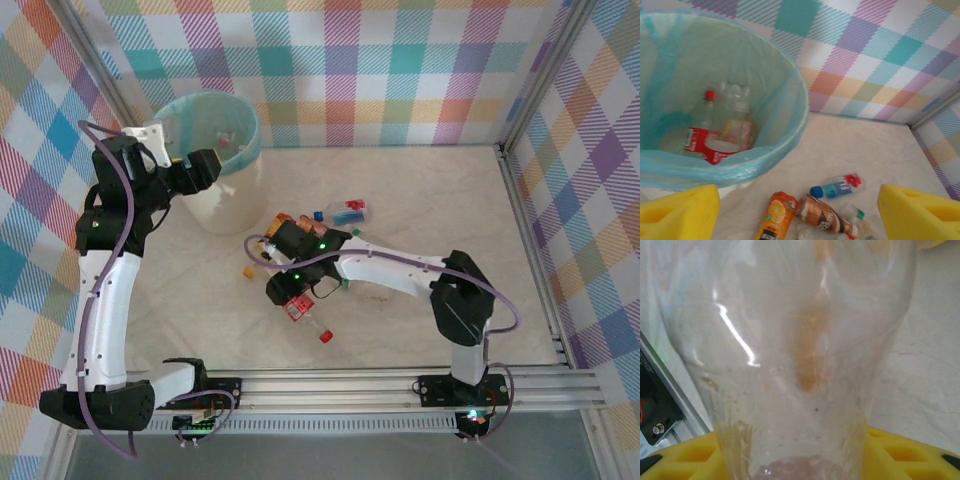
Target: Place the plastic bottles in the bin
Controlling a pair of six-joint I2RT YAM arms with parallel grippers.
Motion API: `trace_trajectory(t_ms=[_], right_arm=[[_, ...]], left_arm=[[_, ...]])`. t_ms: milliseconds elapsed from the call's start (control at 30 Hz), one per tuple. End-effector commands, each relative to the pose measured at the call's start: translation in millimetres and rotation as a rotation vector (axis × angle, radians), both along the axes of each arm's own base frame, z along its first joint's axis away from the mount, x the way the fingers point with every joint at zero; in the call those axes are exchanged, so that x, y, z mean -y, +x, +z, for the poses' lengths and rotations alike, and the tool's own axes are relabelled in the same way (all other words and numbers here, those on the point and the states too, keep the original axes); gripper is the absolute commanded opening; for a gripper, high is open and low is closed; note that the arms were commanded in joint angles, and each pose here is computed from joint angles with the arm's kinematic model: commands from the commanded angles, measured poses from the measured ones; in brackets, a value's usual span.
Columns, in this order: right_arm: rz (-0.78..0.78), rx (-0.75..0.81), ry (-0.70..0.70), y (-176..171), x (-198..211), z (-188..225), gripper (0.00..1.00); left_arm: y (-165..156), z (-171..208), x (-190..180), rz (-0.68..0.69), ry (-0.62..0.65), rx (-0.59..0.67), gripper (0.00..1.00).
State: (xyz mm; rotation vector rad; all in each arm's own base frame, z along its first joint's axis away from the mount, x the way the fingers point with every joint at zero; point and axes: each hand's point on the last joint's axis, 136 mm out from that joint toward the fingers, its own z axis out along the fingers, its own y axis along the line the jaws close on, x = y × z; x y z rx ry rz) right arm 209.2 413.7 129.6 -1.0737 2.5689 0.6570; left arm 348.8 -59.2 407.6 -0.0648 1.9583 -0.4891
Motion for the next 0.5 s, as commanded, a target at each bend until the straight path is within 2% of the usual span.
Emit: trace_trajectory(t_ms=[0, 233, 467], right_arm=[[-0.028, 0.036, 0.09, 9.8, 3.8, 30.2, 0.54], [-0.098, 0.104, 0.18, 30.8, 33.4, 64.7, 0.53], [-0.189, 0.184, 0.256, 54.9, 71.0, 92.8, 0.53]], left_arm=[[-3.6, 10.8, 26.3, -0.098, -0.037, 0.009, 0.83], [-3.3, 1.4, 95.8, -0.302, 0.0, -0.033, 0.88], [-5.7, 2.3, 161.3, -0.518, -0.097, -0.078, 0.9]])
